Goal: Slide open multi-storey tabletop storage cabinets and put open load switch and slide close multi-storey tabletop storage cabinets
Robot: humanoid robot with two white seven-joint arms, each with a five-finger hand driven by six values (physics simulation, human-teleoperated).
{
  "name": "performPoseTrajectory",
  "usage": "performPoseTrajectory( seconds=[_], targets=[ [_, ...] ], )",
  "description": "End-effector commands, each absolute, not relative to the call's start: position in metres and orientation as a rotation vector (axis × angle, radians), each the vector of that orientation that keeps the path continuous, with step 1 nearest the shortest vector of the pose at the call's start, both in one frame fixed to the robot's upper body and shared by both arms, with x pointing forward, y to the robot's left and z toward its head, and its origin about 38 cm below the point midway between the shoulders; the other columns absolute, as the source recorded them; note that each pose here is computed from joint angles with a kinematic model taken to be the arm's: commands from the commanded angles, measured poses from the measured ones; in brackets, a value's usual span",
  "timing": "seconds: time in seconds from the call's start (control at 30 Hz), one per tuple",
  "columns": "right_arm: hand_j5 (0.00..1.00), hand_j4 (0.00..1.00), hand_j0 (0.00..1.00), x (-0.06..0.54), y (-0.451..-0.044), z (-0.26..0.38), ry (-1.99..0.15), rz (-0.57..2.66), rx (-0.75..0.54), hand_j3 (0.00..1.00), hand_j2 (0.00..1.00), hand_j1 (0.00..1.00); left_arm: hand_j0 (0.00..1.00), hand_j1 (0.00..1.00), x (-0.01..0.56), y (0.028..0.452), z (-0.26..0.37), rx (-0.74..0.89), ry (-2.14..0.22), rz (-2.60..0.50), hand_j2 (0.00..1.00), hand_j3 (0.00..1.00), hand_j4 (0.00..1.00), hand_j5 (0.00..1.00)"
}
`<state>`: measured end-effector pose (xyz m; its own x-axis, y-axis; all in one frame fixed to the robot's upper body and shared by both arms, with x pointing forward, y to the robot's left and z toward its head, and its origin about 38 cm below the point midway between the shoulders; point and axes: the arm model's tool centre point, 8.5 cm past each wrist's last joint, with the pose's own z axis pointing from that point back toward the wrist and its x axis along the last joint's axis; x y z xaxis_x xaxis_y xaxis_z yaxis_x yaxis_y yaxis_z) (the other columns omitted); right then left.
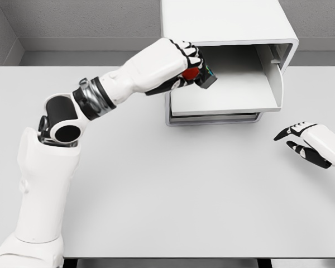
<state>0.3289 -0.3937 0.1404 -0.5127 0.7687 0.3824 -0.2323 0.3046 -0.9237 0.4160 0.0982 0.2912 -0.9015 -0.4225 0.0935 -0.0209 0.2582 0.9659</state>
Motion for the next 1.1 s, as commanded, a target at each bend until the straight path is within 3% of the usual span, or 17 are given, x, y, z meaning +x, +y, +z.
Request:
performPoseTrajectory(
  seconds=[0.0,1.07],
  targets=[
    [0.52,0.52,0.52,0.329,-0.393,0.141,-1.661,1.366,-0.492,0.52,0.52,0.52,0.38,0.38,0.419,0.092,0.283,0.366,-2.183,-1.686,0.38,0.38,0.38,0.38],
    [0.53,0.53,0.53,0.33,-0.389,0.142,-1.673,1.365,-0.488,0.53,0.53,0.53,0.38,0.38,0.425,0.051,0.262,0.319,-2.075,-1.89,0.38,0.38,0.38,0.38]
  ],
)
